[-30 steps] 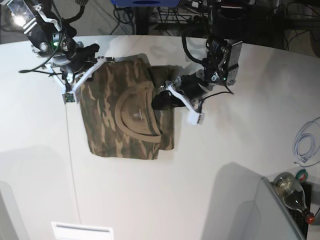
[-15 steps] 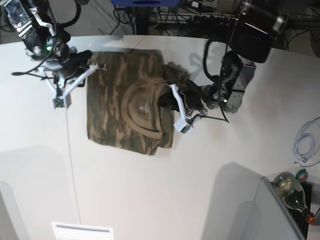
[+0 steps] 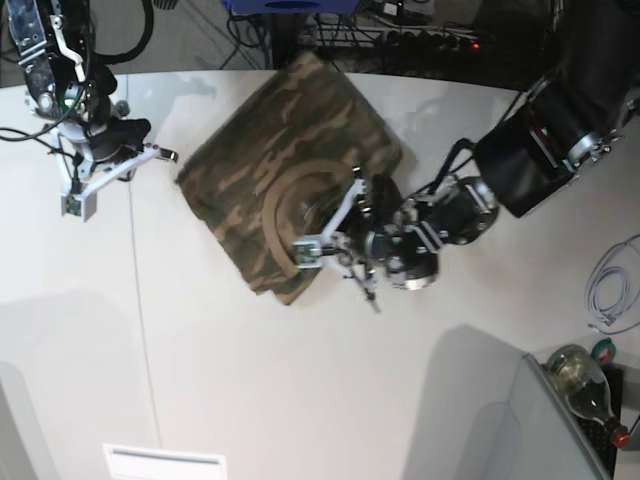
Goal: Layout the t-shirt on the table in an organized manner, then fold the t-shirt properly
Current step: 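Press and smooth the folded shirt with the left gripper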
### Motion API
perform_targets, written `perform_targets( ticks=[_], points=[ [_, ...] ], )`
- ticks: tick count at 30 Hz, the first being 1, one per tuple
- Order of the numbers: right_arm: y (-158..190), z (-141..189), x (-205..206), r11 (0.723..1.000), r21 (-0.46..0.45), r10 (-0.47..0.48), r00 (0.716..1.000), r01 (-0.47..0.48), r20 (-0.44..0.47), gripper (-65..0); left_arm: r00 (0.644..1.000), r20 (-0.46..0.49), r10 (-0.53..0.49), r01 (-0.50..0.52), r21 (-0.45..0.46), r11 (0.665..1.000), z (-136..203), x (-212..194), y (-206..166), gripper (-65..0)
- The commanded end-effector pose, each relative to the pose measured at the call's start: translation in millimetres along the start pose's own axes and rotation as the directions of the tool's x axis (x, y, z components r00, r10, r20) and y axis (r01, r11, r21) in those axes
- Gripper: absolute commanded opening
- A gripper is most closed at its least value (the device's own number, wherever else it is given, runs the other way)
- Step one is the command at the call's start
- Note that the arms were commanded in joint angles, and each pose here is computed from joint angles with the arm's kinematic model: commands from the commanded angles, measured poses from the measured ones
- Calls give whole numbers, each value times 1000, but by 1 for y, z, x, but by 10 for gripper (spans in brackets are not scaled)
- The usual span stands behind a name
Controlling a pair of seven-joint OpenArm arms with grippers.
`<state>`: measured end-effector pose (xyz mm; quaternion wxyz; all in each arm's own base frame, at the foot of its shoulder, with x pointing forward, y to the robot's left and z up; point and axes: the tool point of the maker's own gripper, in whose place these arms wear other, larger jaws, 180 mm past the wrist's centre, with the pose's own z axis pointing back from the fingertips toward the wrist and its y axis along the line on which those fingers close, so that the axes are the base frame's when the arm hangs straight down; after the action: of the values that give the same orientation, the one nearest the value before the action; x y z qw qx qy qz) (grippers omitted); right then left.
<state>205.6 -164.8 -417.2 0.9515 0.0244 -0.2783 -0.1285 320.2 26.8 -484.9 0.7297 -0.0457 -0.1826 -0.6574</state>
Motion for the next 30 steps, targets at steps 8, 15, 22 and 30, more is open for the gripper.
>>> perform_targets(
  ticks=[8,15,22,30],
  points=[
    [1,4,-1,1000,6,-5,1000,5,11,-602,952,28,-305,299,136,945,-9,65,11,-650],
    [3,4,-7,1000,8,-15,1000,15,0,-602,949,16,-314,310,118,944,-20,75,6,-650],
    [3,4,-5,1000,9,-15,1000,15,4,-602,948,38,-315,309,121,943,-20,88,4,-650],
    [4,4,-3,1000,10,-15,1000,15,9,-602,939,58,-339,327,162,931,-9,103,15,-541]
  ],
)
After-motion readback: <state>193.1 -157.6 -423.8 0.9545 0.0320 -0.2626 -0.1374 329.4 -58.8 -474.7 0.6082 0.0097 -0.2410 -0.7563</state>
